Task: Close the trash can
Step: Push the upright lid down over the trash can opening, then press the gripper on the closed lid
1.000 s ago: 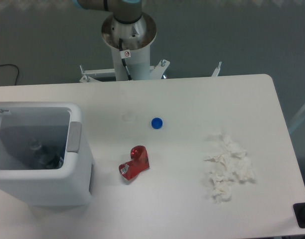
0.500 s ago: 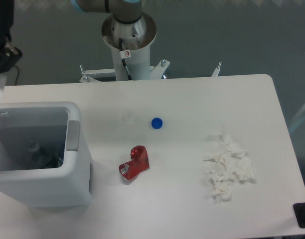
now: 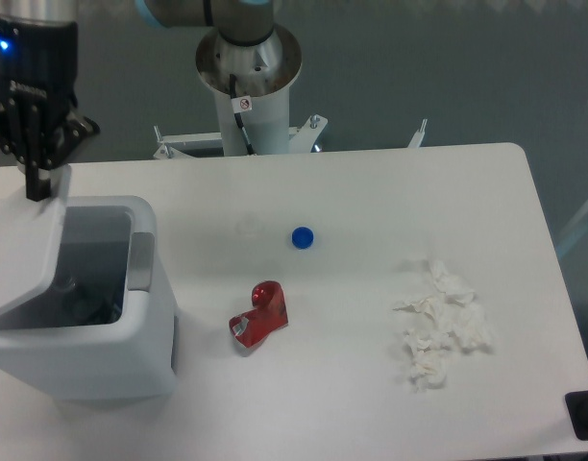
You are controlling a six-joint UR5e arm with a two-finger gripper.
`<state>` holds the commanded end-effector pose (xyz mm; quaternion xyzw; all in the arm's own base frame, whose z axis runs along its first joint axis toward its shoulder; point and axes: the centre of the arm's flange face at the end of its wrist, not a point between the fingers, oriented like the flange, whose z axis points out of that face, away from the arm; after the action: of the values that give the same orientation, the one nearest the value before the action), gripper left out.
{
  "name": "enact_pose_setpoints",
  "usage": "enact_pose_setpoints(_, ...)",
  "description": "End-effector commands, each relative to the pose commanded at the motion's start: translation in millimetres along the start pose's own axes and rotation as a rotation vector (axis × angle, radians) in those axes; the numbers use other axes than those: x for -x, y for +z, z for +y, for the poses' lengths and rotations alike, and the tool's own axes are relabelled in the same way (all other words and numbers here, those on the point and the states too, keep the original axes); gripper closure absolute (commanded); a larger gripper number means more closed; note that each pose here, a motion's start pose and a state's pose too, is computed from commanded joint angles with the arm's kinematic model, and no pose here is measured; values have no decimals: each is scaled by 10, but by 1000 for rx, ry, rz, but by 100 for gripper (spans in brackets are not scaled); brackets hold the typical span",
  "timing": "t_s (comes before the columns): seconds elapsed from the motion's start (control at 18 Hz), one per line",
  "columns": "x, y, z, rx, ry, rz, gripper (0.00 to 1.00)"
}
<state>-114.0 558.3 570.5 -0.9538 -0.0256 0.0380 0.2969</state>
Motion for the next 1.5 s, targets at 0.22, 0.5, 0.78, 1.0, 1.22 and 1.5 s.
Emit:
enact_pose_setpoints(0.22, 110, 147, 77, 29, -19, 0, 100)
enact_pose_setpoints(0.5, 259, 305, 180, 59, -42, -1, 100)
enact_pose_setpoints(0.78, 320, 458, 252, 86, -56, 5, 100)
enact_pose_setpoints(1.0, 308, 505, 284, 96, -55, 10, 100)
enact_pose_setpoints(1.22, 328, 613, 294, 110, -58, 16, 100)
enact_pose_setpoints(1.5, 348, 640, 262, 108, -61, 15, 100)
